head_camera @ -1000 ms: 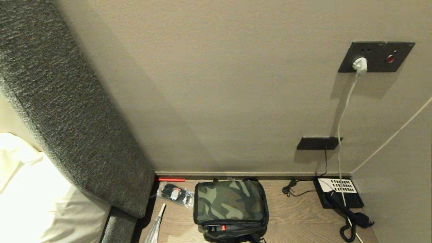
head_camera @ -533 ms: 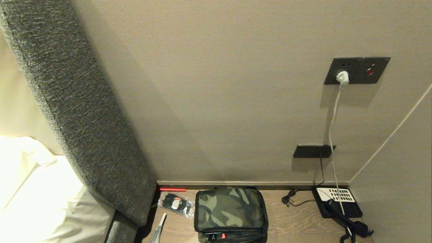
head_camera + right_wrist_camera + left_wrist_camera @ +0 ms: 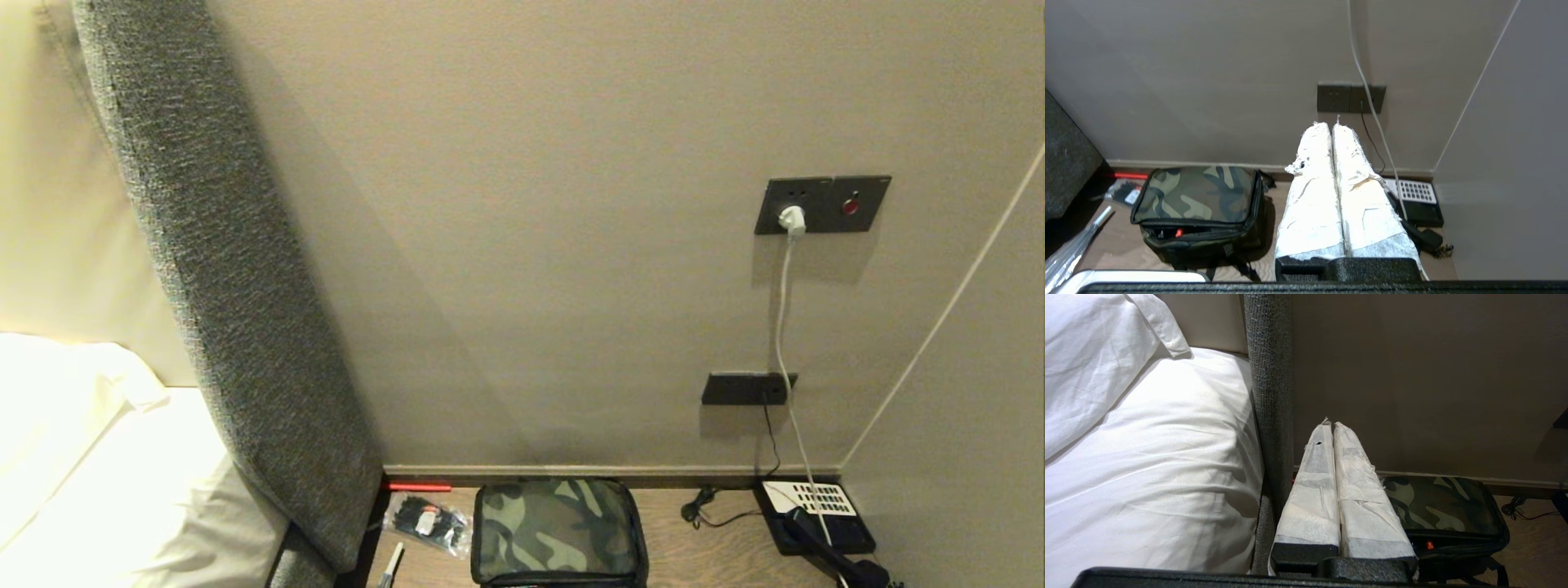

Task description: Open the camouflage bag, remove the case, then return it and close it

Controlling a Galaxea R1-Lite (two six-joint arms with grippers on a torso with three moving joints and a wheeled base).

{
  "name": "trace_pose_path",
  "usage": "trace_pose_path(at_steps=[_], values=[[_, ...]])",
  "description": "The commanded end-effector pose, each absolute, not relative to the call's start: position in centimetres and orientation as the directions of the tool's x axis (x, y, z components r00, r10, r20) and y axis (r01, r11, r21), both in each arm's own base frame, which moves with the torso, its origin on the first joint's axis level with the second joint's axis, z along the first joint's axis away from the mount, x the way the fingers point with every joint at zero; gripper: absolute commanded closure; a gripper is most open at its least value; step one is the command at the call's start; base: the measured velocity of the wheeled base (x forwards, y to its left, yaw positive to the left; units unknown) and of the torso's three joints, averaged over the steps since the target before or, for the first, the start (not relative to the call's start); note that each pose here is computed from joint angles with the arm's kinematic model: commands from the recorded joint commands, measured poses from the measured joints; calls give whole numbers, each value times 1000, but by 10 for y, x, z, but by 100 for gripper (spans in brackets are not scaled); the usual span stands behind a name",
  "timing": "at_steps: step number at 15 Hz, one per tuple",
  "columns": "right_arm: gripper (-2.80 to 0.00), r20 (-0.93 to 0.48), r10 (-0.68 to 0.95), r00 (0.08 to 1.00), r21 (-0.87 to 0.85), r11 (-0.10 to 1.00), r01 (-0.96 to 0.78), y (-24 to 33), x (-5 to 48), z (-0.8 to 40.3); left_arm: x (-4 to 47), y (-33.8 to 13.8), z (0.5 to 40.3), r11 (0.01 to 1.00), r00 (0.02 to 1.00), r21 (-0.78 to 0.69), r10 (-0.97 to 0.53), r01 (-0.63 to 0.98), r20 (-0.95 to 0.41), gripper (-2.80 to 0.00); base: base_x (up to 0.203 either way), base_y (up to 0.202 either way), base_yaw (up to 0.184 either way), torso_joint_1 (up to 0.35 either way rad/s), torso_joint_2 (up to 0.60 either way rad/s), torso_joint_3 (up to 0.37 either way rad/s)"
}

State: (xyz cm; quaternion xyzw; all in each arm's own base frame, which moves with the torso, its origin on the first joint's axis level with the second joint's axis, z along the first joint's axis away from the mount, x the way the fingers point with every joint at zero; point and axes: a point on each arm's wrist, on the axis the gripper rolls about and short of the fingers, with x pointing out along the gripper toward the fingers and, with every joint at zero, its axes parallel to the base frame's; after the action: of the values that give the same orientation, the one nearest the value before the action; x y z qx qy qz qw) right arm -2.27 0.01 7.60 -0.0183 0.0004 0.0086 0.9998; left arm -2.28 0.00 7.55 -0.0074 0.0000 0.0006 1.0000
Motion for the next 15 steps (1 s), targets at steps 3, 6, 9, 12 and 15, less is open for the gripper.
trace_pose_path(at_steps=[3,6,9,12,15], values=[[0,-4,17,1000,-37,999,-17,0,-22,76,-23,0,75,1000,1000,-16,2,-2,0,0,0,0,0,4,2,204],[0,-5,18,1000,-35,999,-18,0,-22,76,-23,0,75,1000,1000,-11,0,0,0,0,0,0,0,0,2,169],[0,-4,18,1000,-37,999,-18,0,-22,76,-23,0,75,1000,1000,-11,1,-1,0,0,0,0,0,2,3,32],[0,-3,15,1000,-31,999,-15,0,-22,76,-23,0,75,1000,1000,-11,0,0,0,0,0,0,0,0,0,0],[0,-4,16,1000,-33,999,-16,0,-22,76,-23,0,75,1000,1000,-12,0,0,0,0,0,0,0,0,0,0]])
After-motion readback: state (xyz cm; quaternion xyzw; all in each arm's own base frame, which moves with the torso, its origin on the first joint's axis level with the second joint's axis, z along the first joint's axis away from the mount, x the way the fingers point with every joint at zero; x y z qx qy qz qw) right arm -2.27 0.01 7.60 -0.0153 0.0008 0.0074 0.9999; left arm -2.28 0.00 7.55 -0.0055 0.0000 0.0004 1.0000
